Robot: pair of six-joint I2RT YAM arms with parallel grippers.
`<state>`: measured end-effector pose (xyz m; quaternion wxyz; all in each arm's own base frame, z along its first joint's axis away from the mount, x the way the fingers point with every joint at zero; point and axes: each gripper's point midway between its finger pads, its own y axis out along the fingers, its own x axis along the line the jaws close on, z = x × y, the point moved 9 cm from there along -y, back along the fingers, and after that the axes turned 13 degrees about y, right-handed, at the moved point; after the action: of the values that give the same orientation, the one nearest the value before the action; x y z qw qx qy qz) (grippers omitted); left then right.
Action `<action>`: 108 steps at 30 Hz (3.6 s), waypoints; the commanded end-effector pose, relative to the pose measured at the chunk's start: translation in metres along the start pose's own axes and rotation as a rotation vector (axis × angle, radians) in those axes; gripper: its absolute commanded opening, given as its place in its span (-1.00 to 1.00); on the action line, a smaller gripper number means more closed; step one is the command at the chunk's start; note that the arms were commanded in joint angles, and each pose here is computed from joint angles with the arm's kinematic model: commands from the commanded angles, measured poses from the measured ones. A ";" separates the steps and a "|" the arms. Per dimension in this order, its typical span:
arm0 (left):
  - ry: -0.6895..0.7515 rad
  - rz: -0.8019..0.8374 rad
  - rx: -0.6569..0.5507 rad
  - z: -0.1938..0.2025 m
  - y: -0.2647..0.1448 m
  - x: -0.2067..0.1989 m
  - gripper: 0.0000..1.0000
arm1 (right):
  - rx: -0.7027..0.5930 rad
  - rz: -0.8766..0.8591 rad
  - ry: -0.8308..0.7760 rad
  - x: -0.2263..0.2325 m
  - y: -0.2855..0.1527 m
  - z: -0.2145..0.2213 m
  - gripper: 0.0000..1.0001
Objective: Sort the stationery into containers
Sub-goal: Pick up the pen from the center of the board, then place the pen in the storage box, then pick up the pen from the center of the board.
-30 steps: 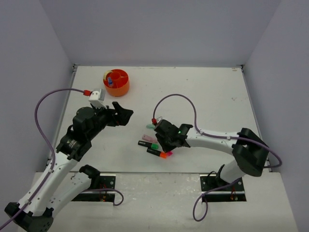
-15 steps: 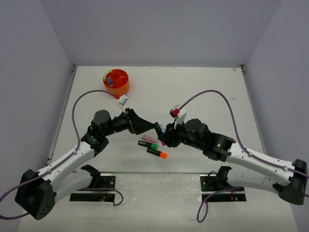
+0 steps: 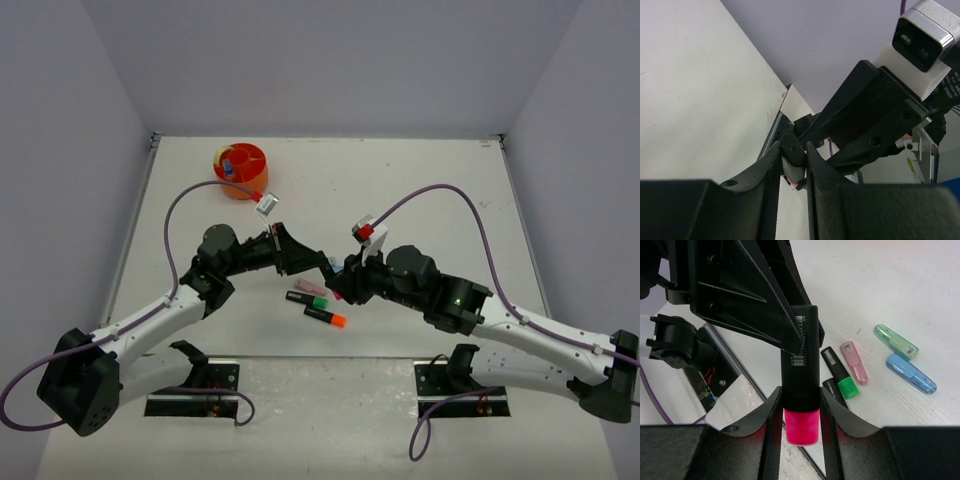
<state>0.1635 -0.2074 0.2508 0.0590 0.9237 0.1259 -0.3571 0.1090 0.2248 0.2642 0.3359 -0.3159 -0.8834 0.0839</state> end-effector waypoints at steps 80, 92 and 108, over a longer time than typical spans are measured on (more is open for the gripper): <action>0.507 -1.001 -0.561 -0.207 -0.132 0.005 1.00 | 0.562 0.378 -0.222 -0.061 0.093 0.092 0.27; 0.535 -1.039 -0.439 -0.171 -0.144 0.001 1.00 | 0.728 0.417 -0.295 -0.060 0.120 0.128 -0.21; 0.346 -0.501 -0.344 -0.112 -0.109 0.005 1.00 | 0.276 0.175 -0.319 0.022 0.063 0.034 -1.00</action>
<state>0.2197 -0.0546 0.3393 0.0432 0.8227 0.5553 -0.1132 0.0922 0.2983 0.1536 0.2455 -0.2940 -0.8182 0.4287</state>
